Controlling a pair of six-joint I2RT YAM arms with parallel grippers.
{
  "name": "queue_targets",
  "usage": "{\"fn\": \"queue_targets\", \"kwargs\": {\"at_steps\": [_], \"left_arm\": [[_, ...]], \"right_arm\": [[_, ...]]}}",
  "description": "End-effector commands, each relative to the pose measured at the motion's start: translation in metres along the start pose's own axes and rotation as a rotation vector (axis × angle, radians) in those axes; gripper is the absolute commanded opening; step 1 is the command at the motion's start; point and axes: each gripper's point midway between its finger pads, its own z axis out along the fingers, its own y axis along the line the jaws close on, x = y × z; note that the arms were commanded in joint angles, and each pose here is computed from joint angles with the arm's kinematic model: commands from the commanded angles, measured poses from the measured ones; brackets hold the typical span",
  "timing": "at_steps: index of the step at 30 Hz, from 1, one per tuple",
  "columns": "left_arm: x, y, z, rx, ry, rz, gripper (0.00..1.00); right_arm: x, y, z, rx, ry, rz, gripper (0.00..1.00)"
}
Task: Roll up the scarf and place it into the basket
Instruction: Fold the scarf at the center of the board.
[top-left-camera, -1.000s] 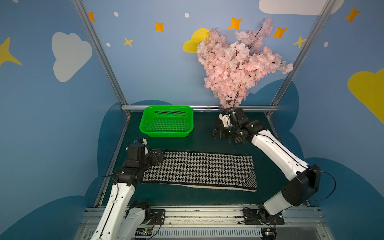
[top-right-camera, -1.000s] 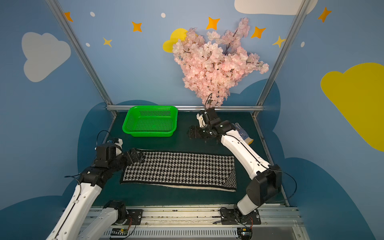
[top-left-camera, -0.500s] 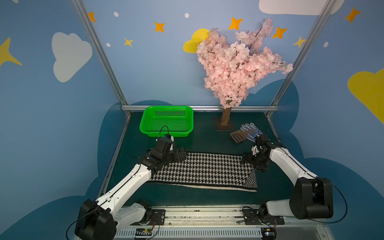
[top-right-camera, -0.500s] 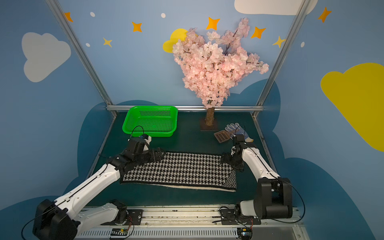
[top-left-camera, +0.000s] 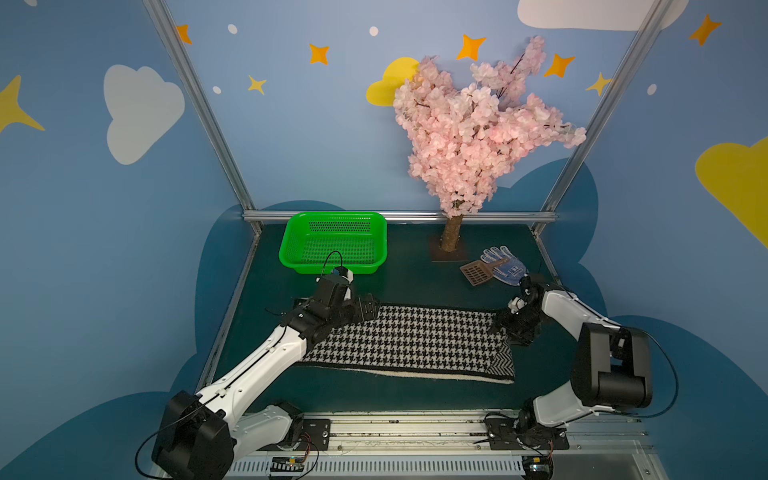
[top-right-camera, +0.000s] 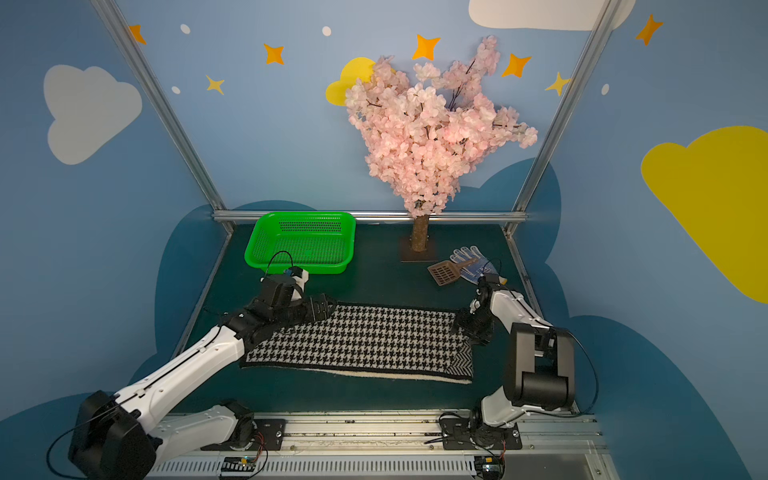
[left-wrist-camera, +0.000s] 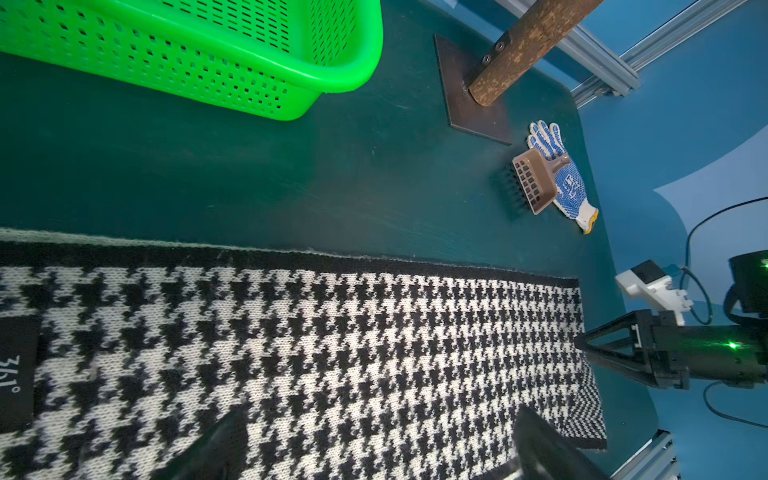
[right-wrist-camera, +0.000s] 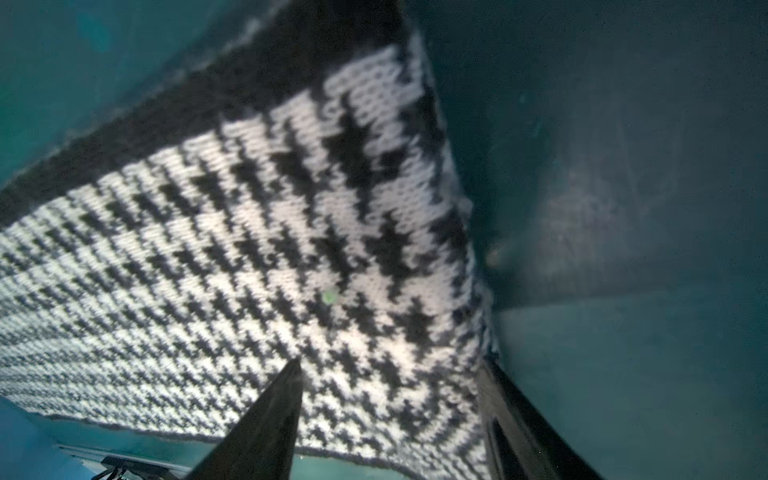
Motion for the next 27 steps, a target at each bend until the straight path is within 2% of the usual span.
{"fn": "queue_targets", "kwargs": {"at_steps": [1,8,12,14,16,18,23,27], "left_arm": [[0.0,0.0,-0.006,0.0,-0.01,0.014,1.0],[0.001,0.0,-0.006,-0.01,0.005,0.021,1.0],[0.0,0.002,-0.008,-0.015,-0.006,0.016,1.0],[0.001,0.003,-0.009,-0.018,-0.008,0.015,1.0],[0.001,0.003,-0.01,-0.023,-0.008,0.014,1.0],[0.001,0.005,-0.01,-0.032,-0.007,0.014,1.0],[0.004,0.011,-0.009,-0.057,0.005,0.029,1.0],[0.008,0.014,-0.002,-0.077,0.038,0.033,1.0]], "right_arm": [[-0.009,-0.002,0.001,-0.004,-0.001,-0.012,0.66],[-0.011,-0.02,0.013,0.03,0.024,0.011,0.67],[-0.01,-0.014,0.016,0.002,0.036,0.004,0.64],[-0.01,-0.014,0.018,-0.005,0.039,0.002,0.48],[-0.008,-0.014,0.024,-0.011,0.064,0.007,0.21],[-0.007,-0.014,0.027,-0.02,0.081,0.013,0.02],[-0.013,-0.006,0.013,-0.075,0.04,0.021,0.0],[-0.028,0.006,-0.031,-0.218,-0.065,0.06,0.0]]}}
